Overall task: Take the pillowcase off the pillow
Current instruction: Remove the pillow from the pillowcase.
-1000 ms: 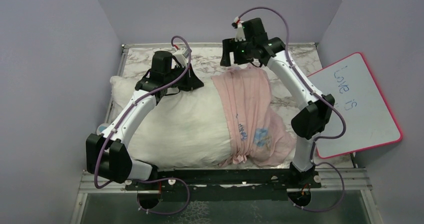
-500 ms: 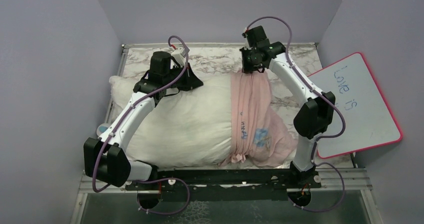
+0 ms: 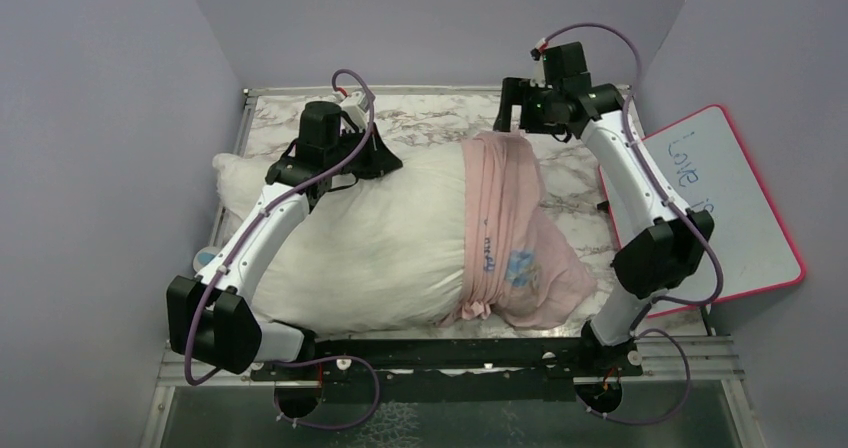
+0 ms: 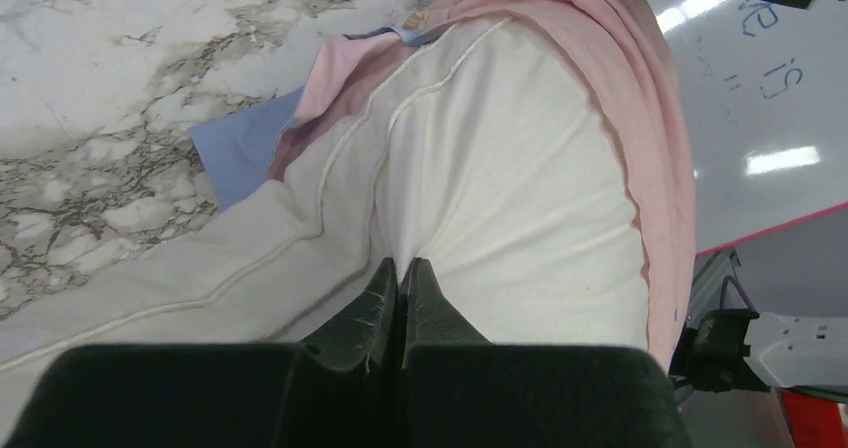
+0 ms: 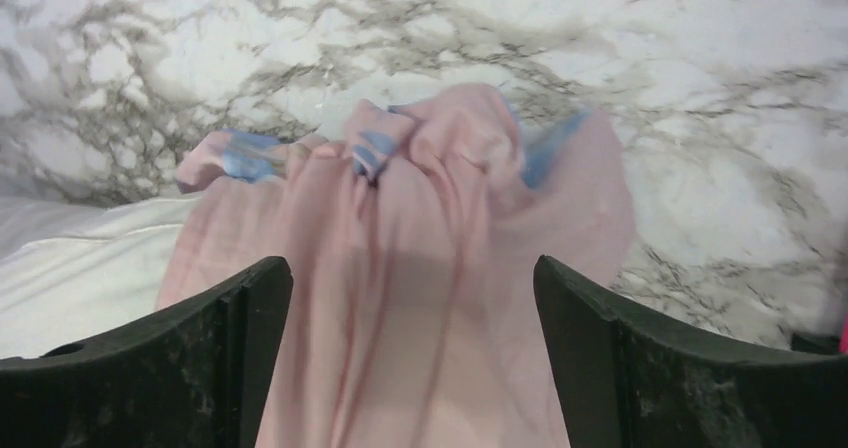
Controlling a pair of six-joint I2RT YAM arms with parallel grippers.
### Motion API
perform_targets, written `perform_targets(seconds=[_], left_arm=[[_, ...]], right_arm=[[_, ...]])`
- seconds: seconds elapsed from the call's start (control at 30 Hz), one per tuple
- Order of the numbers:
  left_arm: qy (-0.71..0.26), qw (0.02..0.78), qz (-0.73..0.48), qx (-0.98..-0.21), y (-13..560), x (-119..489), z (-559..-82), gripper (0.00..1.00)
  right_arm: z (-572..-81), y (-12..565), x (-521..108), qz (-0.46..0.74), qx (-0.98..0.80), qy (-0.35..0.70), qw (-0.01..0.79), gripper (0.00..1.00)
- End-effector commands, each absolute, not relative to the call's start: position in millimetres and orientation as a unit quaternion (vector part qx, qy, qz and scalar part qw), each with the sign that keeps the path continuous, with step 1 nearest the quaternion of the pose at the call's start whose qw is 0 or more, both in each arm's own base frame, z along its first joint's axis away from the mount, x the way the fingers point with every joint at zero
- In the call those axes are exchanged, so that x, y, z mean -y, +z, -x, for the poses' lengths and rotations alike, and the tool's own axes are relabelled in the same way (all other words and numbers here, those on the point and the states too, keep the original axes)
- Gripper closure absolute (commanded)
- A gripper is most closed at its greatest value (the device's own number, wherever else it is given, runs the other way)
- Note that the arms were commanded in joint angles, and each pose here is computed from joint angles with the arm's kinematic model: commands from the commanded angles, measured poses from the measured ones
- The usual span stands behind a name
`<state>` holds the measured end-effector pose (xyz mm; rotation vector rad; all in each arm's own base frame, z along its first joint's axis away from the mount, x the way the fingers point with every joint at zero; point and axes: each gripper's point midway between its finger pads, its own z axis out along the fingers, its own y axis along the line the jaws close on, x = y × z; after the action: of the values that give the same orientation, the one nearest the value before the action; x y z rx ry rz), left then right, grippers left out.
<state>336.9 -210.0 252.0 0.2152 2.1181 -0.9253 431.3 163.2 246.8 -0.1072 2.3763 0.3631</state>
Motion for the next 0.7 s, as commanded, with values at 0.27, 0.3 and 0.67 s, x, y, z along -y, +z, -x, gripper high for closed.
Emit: perform_targets(seconds=[0.27, 0.3, 0.67], left_arm=[[-0.336, 0.414, -0.040, -0.845, 257, 195, -367, 1.00], [-0.333, 0.412, -0.037, -0.847, 255, 194, -369, 1.00], [-0.332, 0.402, -0.027, -0.853, 250, 195, -377, 1.00]], right_arm=[[-379, 200, -27, -0.188, -0.906, 0.202, 0.320, 0.06], [-371, 189, -32, -0.184, -0.911, 0.213, 0.301, 0.07], [-324, 79, -35, -0.147, -0.973, 0.057, 0.170, 0.06]])
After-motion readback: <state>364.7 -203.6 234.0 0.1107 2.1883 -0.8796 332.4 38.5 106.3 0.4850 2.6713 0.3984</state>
